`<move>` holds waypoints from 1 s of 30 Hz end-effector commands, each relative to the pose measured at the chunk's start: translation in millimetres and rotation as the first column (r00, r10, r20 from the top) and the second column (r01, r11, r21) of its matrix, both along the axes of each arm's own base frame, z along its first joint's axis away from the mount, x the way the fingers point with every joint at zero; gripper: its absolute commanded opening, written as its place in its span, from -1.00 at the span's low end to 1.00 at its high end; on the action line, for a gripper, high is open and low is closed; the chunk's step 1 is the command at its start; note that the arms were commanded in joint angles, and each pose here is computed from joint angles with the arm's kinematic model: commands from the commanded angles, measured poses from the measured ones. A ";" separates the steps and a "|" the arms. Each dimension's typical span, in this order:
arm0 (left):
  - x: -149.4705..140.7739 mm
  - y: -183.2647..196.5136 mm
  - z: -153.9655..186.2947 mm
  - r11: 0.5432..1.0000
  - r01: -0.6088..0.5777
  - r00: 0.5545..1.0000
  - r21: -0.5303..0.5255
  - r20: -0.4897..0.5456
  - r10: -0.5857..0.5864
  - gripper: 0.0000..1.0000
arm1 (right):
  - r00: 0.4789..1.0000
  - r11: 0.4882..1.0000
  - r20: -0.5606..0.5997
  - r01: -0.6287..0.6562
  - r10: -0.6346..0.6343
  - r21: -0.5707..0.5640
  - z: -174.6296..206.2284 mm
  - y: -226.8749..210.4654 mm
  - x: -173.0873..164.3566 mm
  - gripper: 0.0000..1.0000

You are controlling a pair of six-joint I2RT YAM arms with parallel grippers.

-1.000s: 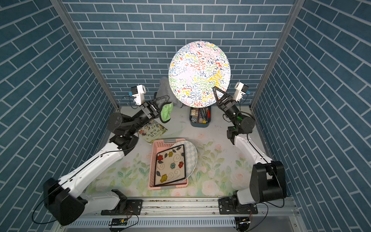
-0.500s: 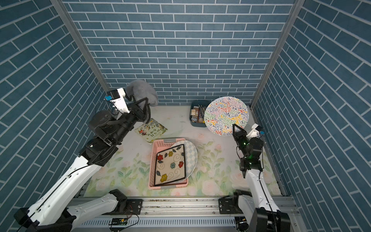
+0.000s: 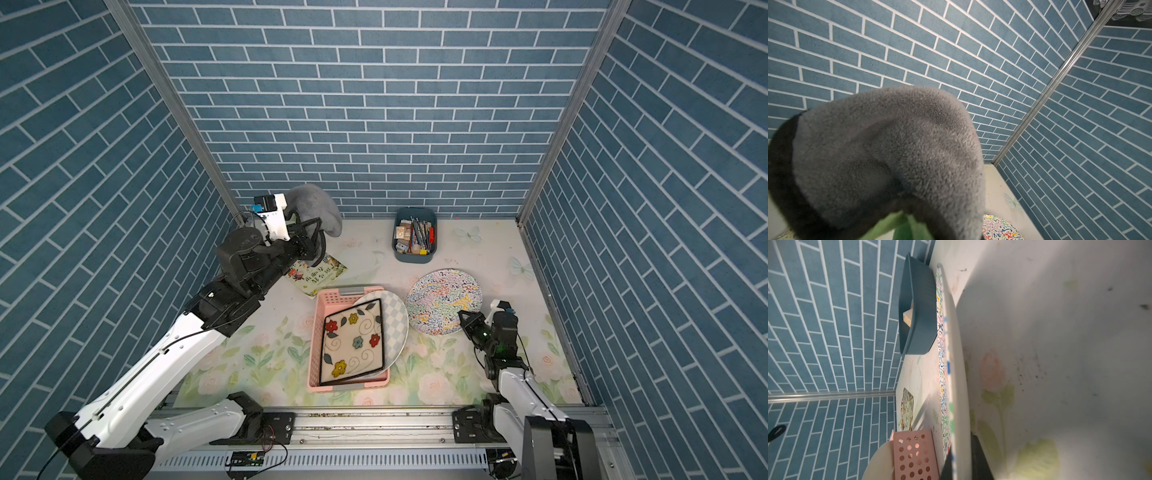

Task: Wipe the wet plate dry
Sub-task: Place the plate at the center of the board, then pick up the plate from the bin.

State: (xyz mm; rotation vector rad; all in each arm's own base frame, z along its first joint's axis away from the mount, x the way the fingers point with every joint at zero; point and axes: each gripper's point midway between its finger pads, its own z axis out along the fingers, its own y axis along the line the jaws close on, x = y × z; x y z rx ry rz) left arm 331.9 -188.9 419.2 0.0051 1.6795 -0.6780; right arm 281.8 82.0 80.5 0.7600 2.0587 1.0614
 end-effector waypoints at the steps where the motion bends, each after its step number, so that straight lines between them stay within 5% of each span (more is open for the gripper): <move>1: -0.3 -1.0 0.7 1.000 0.010 1.000 -0.011 0.009 -0.010 -1.00 | 0.996 0.994 0.040 -0.081 0.084 -0.077 -2.5 17.5 4.7 -1.00; 5: 1.6 -0.9 -6.0 1.000 0.003 1.000 -0.005 -0.010 -0.003 -1.00 | 0.988 0.985 -0.148 -0.068 0.044 -0.161 -51.2 11.8 -11.0 -1.00; 13: 6.3 4.7 -22.0 0.999 -0.038 0.998 0.023 -0.049 0.040 -1.00 | 0.958 0.932 -0.287 -0.121 0.019 -0.343 -70.0 -7.7 -23.9 0.35; 18: 7.9 12.4 -28.9 0.996 -0.081 0.995 0.037 -0.063 0.084 -1.00 | 0.959 0.869 -0.257 -0.022 -0.122 -0.494 -36.5 -39.1 -11.0 0.80; 21: 11.6 35.0 -44.0 0.975 -0.204 0.973 0.090 -0.088 0.212 -1.00 | 0.958 0.826 -0.149 0.125 -0.244 -0.549 10.8 -61.3 0.3 0.81; 23: 12.7 50.4 -62.3 0.950 -0.277 0.949 0.147 -0.111 0.294 -1.00 | 0.990 0.879 0.032 0.137 -0.138 -0.457 65.6 -39.0 20.5 0.56; 26: 13.5 62.4 -86.3 0.929 -0.316 0.928 0.191 -0.142 0.344 -1.00 | 0.960 0.965 0.240 -0.081 0.142 -0.248 131.4 31.3 28.5 -0.02; 28: 13.4 62.9 -96.2 0.930 -0.310 0.927 0.195 -0.157 0.342 -1.00 | 0.913 0.923 0.211 -0.296 0.349 -0.245 144.7 86.3 16.2 -0.44; 30: 13.6 59.4 -101.8 0.937 -0.295 0.930 0.186 -0.168 0.326 -1.00 | 0.848 0.832 0.140 -0.448 0.512 -0.328 147.5 131.4 1.3 -0.52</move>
